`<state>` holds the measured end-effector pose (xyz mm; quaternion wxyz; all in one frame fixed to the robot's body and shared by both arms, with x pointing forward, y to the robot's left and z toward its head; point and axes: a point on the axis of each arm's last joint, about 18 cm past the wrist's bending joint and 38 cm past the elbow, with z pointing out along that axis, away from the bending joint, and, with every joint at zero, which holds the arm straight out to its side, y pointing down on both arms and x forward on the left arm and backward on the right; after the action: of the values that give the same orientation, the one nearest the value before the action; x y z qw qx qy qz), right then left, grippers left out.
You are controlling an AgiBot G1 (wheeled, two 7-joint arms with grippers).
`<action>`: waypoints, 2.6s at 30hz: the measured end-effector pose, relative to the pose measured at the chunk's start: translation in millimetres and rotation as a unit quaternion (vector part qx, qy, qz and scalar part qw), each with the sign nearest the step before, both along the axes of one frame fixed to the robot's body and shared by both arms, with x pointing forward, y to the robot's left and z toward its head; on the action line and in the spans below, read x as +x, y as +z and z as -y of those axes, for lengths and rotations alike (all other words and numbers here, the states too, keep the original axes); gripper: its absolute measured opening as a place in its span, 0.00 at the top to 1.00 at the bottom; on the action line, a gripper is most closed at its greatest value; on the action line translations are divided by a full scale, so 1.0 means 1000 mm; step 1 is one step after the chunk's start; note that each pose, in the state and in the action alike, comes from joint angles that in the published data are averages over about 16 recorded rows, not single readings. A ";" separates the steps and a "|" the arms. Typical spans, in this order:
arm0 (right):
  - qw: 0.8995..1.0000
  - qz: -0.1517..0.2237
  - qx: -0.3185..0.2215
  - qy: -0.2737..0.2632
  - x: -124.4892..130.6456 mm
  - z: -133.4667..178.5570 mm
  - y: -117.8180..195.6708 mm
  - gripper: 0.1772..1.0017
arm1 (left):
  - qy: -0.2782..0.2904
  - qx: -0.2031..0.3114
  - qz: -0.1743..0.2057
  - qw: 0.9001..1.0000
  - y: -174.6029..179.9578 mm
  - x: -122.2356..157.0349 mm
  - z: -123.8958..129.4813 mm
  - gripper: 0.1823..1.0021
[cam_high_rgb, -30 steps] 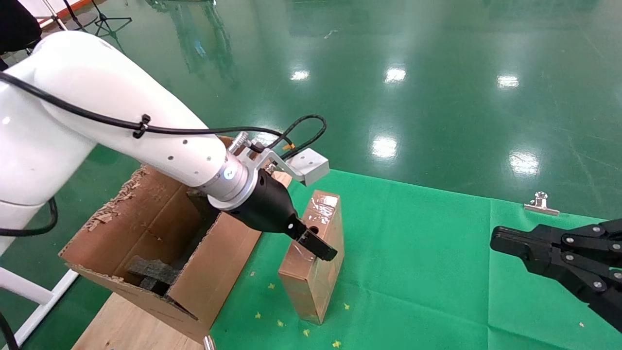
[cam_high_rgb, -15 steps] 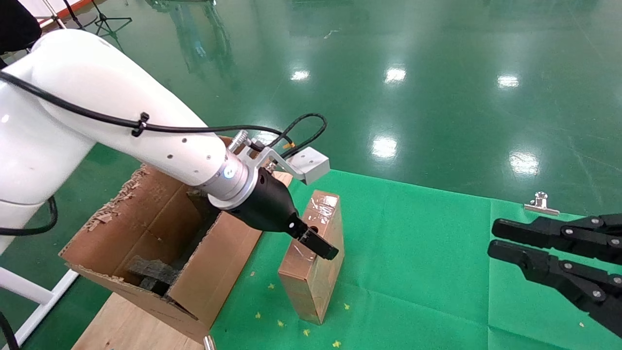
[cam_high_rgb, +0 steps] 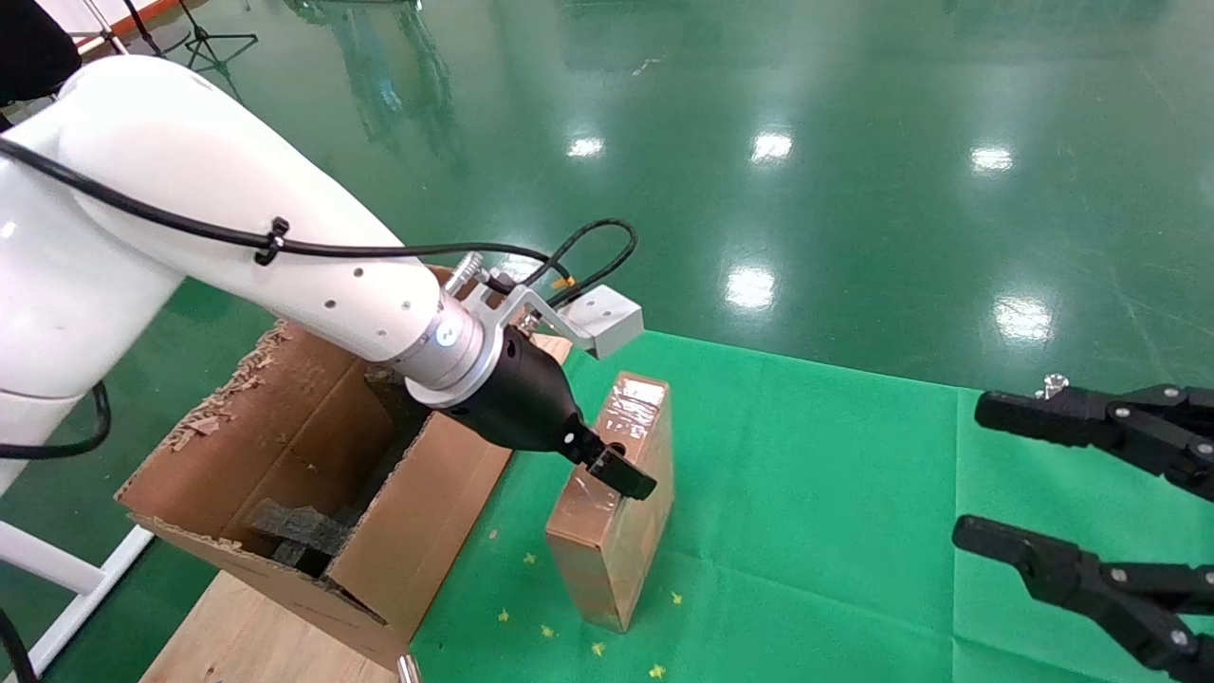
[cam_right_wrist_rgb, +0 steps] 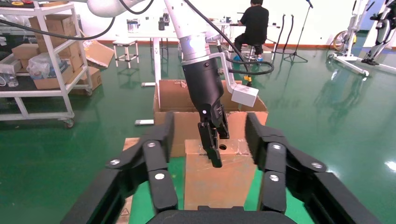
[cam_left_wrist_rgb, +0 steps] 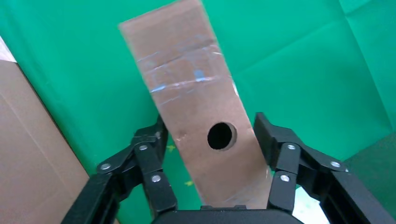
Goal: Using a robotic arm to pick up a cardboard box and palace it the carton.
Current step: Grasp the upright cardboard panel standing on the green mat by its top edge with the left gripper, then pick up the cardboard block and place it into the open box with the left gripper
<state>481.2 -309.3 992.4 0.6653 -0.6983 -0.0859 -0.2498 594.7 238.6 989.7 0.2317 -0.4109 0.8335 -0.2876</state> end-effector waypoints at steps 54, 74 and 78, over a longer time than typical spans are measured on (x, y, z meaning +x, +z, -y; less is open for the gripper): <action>1.000 0.000 0.000 0.000 0.000 0.000 0.000 0.00 | 0.239 0.059 0.125 0.961 0.022 -0.014 -0.334 0.76; 1.000 0.000 0.000 0.000 0.000 0.000 0.000 0.00 | 0.288 0.037 0.051 0.956 -0.068 0.025 -0.342 0.77; 1.000 0.000 0.000 0.000 0.000 0.000 0.000 0.00 | 0.298 0.027 0.046 0.953 -0.079 0.026 -0.344 0.78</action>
<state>481.2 -309.3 992.4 0.6653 -0.6983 -0.0857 -0.2498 620.8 582.5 911.0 0.3556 -0.6208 0.6690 -0.2017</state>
